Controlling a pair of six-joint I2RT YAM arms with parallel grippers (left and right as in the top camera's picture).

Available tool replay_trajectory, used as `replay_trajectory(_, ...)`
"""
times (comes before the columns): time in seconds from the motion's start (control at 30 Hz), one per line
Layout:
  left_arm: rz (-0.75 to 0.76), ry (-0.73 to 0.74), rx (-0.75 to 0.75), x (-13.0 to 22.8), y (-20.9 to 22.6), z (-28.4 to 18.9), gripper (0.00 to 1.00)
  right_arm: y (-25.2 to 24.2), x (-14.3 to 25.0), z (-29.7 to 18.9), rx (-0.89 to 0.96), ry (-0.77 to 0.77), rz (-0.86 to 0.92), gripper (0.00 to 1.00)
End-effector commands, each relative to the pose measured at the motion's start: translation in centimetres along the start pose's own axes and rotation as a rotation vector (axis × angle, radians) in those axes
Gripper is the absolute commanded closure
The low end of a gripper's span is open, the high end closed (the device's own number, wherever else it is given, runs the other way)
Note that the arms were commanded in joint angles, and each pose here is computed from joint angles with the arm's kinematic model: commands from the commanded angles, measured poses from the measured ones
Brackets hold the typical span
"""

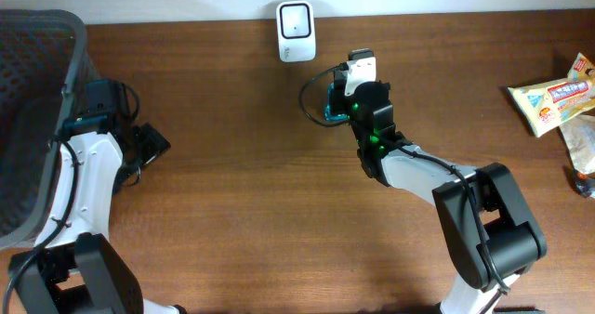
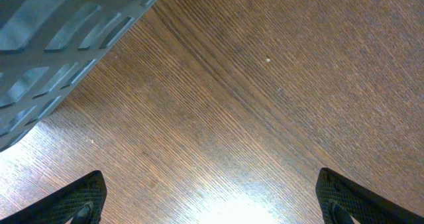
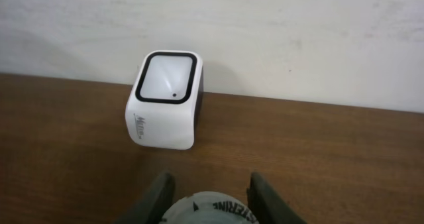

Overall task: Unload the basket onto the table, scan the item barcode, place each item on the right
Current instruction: 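Move the held bottle forward toward the white scanner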

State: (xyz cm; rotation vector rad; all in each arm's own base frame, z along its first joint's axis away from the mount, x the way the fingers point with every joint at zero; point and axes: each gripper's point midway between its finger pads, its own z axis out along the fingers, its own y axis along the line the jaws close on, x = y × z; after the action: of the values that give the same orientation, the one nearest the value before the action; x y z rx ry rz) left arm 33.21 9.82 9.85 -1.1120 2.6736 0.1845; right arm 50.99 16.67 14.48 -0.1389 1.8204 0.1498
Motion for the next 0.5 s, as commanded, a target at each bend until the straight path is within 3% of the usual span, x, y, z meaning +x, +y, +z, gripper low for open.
replay_trajectory(0.0, -0.008, 0.006, -0.011, 0.0, 0.3, 0.3, 0.01, 0.3, -2.4, -0.6, -0.006, -0.044, 0.012, 0.79)
replay_trajectory(0.23, -0.009, 0.006, -0.011, 0.0, 0.4, 0.3, 0.01, 0.3, -2.7, -0.8, -0.003, -0.009, 0.005, 0.85)
replay_trajectory(0.47, -0.008, 0.006, -0.011, 0.0, 0.3, 0.3, 0.01, 0.6, -4.7, -0.1, 0.01, 0.162, -0.027, 0.92)
